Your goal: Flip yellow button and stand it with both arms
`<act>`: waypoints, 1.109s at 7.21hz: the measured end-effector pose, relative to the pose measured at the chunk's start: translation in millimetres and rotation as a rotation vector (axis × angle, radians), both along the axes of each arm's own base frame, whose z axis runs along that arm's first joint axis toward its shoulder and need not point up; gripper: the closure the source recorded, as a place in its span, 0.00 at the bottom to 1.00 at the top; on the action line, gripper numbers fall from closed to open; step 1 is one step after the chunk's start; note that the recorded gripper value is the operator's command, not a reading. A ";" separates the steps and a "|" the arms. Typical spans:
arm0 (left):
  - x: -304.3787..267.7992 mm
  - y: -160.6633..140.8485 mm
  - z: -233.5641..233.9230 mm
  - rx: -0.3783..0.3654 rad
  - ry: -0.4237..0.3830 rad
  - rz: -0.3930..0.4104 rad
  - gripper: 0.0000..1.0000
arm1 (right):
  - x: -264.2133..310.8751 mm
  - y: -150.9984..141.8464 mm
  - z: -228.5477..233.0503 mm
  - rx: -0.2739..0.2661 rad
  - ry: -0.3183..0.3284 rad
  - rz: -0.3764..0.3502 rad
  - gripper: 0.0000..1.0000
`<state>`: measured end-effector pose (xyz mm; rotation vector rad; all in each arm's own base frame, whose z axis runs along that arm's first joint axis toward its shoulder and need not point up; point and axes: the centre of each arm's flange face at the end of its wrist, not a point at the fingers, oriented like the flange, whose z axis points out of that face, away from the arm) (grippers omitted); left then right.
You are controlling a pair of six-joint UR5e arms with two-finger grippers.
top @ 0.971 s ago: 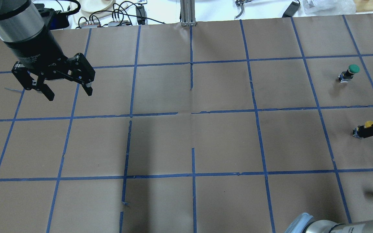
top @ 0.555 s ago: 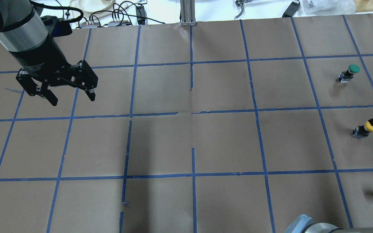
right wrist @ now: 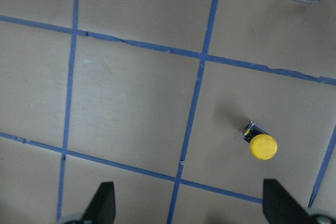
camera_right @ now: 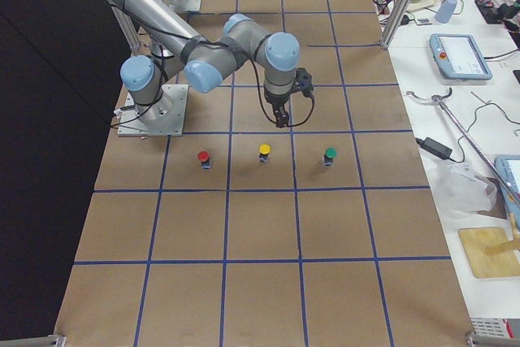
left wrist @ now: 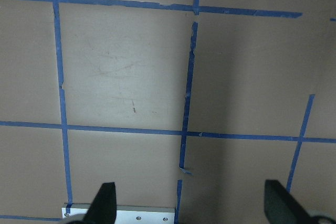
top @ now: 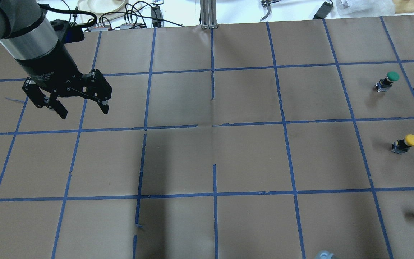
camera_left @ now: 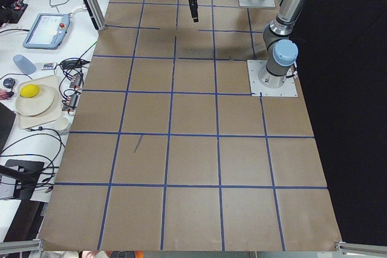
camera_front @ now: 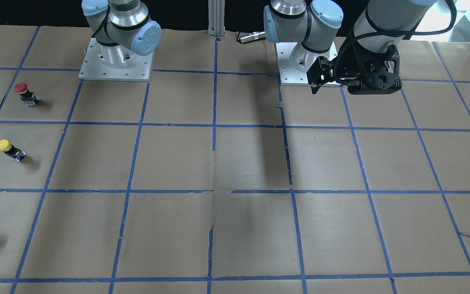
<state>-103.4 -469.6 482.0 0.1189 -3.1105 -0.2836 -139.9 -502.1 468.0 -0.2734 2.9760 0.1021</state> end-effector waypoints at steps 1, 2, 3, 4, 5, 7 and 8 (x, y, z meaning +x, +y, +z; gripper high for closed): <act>0.4 -0.5 0.6 -0.002 0.000 0.001 0.00 | 50.5 -6.9 24.9 0.021 0.041 -0.048 0.00; 1.4 -0.2 1.3 -0.005 -0.003 0.001 0.00 | 104.1 -7.6 40.7 0.026 0.083 -0.092 0.00; 2.3 0.4 2.7 -0.010 -0.009 0.001 0.00 | 158.1 -3.6 49.7 0.025 0.121 -0.138 0.00; 2.8 0.8 4.8 -0.015 -0.013 0.004 0.00 | 206.2 2.3 52.1 0.022 0.148 -0.179 0.00; 3.0 0.6 6.6 -0.019 -0.014 0.002 0.00 | 242.7 8.2 50.5 0.013 0.166 -0.206 0.00; 3.4 -3.7 9.7 -0.041 -0.017 0.008 0.00 | 281.0 14.1 38.2 -0.022 0.191 -0.239 0.00; 3.9 -5.1 10.7 -0.059 -0.022 0.009 0.00 | 289.1 15.1 32.0 -0.041 0.200 -0.242 0.00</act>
